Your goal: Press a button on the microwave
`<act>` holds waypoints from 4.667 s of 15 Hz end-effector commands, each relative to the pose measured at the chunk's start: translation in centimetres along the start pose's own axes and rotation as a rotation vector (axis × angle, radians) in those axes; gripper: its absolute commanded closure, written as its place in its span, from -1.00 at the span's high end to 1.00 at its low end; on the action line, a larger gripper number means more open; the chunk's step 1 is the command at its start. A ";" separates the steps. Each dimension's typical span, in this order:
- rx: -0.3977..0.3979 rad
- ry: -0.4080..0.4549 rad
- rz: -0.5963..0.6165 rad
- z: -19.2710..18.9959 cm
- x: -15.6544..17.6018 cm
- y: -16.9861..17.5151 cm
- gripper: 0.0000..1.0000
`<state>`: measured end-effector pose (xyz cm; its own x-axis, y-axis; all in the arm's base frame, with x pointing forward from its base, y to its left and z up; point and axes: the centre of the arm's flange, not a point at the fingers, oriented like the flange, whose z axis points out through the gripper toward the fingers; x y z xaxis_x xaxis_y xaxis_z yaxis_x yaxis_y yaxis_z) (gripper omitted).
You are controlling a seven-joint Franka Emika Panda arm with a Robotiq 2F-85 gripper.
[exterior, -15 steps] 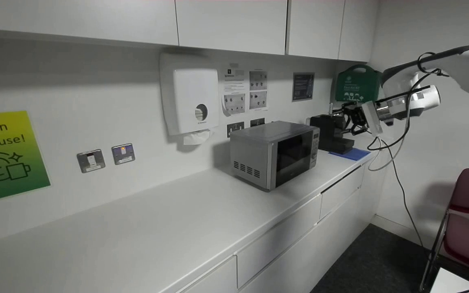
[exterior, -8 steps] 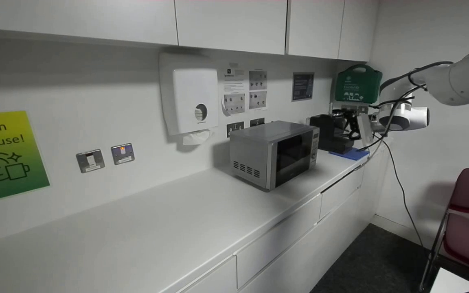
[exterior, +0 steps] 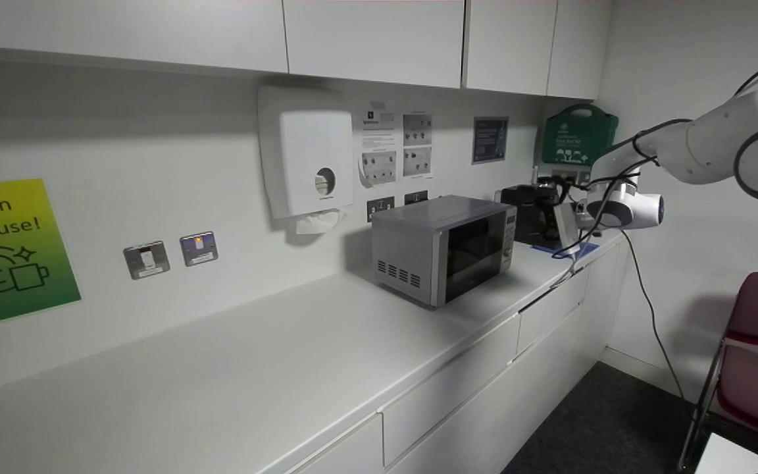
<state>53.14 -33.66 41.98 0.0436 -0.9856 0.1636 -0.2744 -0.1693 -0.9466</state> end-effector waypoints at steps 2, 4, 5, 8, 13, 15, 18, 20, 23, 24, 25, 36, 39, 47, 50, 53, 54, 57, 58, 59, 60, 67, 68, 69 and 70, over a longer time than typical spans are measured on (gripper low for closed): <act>-0.017 -0.047 0.063 0.8 -0.2 -0.2 1.00; -0.025 -0.028 0.044 0.8 -0.7 0.5 1.00; -0.030 -0.033 0.052 0.9 -0.8 0.6 1.00; -0.030 -0.035 0.055 1.0 -0.9 0.6 1.00; 0.006 -0.020 0.098 1.0 1.5 1.9 1.00; 0.012 0.007 0.139 1.0 3.3 3.3 1.00; 0.045 0.056 0.197 1.0 5.8 5.6 1.00; 0.064 0.080 0.220 0.9 7.0 6.9 1.00; 0.094 0.104 0.236 0.8 7.6 8.4 1.00; 0.100 0.109 0.240 1.0 7.6 8.8 0.50; 0.104 0.112 0.238 1.0 7.4 9.0 0.47; 0.100 0.093 0.128 5.6 4.9 9.9 -1.00; 0.121 0.103 0.109 7.1 5.1 8.9 -1.00; 0.122 0.086 0.088 8.8 4.7 9.1 -1.00; 0.118 0.074 0.085 9.2 4.1 9.4 -1.00; 0.120 0.066 0.080 9.4 3.6 9.3 -1.00; 0.121 0.063 0.080 9.6 3.5 9.3 -1.00; 0.121 0.063 0.080 9.8 3.5 9.2 -1.00; 0.122 0.064 0.081 9.9 3.6 9.2 -1.00; 0.123 0.065 0.081 10.0 3.7 9.2 -1.00; 0.123 0.067 0.080 10.0 3.8 9.1 -1.00; 0.131 0.070 0.074 10.6 4.1 8.7 -1.00; 0.131 0.070 0.072 10.7 4.1 8.7 -1.00; 0.130 0.070 0.071 10.9 4.1 8.8 -1.00; 0.128 0.070 0.070 11.0 4.1 8.9 -1.00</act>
<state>60.50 -38.79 31.06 -0.0215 -0.9961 0.0858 -0.1745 -0.0808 -0.9813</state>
